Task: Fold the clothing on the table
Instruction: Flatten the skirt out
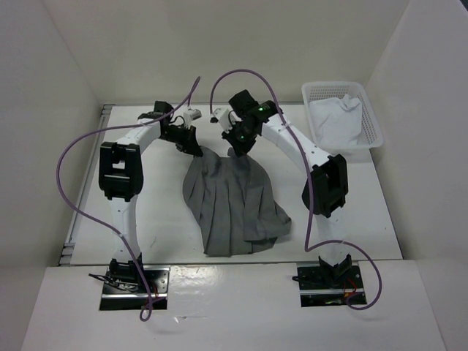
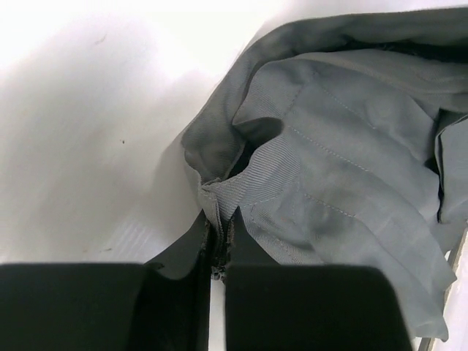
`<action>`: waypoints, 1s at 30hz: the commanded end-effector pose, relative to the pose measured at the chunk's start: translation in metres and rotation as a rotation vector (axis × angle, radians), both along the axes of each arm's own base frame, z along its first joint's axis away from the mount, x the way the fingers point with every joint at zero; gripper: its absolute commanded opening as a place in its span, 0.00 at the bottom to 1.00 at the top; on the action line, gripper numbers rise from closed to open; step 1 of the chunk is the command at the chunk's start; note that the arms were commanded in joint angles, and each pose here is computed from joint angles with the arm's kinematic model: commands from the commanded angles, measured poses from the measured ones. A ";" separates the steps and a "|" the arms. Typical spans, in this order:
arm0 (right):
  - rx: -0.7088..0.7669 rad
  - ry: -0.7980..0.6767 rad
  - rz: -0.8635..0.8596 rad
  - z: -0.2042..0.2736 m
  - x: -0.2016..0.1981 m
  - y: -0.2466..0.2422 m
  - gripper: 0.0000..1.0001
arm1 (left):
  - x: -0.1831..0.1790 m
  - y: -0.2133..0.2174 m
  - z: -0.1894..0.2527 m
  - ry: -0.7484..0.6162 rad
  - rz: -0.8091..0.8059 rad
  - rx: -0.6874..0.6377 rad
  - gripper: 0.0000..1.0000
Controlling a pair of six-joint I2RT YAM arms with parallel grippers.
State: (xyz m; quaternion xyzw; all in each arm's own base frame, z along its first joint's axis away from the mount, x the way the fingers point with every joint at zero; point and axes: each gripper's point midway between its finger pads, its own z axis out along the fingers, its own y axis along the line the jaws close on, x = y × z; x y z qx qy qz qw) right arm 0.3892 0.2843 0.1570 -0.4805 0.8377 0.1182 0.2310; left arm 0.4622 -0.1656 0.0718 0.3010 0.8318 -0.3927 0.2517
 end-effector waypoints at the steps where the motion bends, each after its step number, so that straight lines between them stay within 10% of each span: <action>1: 0.077 -0.159 -0.103 0.068 0.021 -0.034 0.00 | 0.008 0.005 0.057 -0.086 0.007 -0.052 0.00; 13: 0.306 -0.275 -0.394 0.151 0.022 -0.177 0.00 | -0.033 0.028 0.222 -0.377 0.139 -0.004 0.00; 30: 0.601 -0.379 -0.224 0.238 -0.063 -0.178 0.00 | -0.164 0.033 0.351 -0.774 0.101 0.093 0.00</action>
